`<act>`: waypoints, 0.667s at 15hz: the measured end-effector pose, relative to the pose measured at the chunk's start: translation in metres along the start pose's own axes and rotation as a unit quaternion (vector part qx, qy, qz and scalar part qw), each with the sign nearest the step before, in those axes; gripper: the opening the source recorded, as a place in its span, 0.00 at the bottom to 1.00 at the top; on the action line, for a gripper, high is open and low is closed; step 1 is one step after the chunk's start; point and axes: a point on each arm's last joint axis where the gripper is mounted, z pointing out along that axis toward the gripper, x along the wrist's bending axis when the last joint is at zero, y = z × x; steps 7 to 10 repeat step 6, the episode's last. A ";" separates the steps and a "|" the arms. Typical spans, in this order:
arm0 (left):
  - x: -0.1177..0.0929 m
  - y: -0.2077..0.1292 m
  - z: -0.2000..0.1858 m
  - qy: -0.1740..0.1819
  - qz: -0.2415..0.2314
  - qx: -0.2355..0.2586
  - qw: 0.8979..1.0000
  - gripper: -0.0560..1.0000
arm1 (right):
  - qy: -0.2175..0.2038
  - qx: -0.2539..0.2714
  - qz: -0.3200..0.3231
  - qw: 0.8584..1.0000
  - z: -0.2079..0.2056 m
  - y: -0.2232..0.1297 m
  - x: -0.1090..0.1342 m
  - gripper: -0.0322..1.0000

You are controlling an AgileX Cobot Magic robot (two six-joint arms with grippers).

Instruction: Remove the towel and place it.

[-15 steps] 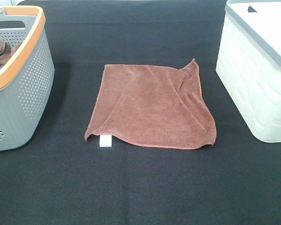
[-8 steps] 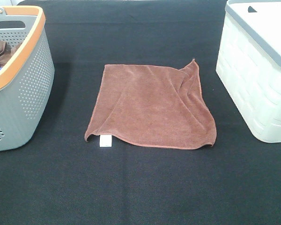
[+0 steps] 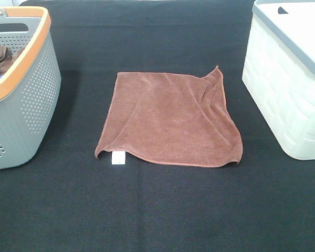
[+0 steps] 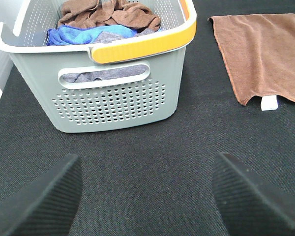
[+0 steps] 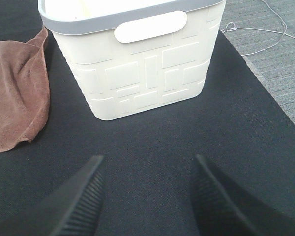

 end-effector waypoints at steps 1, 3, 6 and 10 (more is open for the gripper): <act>0.000 0.000 0.000 0.000 0.000 0.000 1.000 0.72 | 0.000 0.000 0.000 1.000 0.000 0.000 0.000 0.53; 0.000 0.000 0.000 0.000 0.000 0.000 1.000 0.72 | 0.000 0.000 0.000 1.000 0.000 0.000 0.000 0.53; 0.000 0.000 0.000 0.000 0.000 0.000 1.000 0.72 | 0.000 0.000 0.000 1.000 0.000 0.000 0.000 0.53; 0.000 0.000 0.000 0.000 0.000 0.000 1.000 0.72 | 0.000 0.000 0.000 1.000 0.000 0.000 0.000 0.53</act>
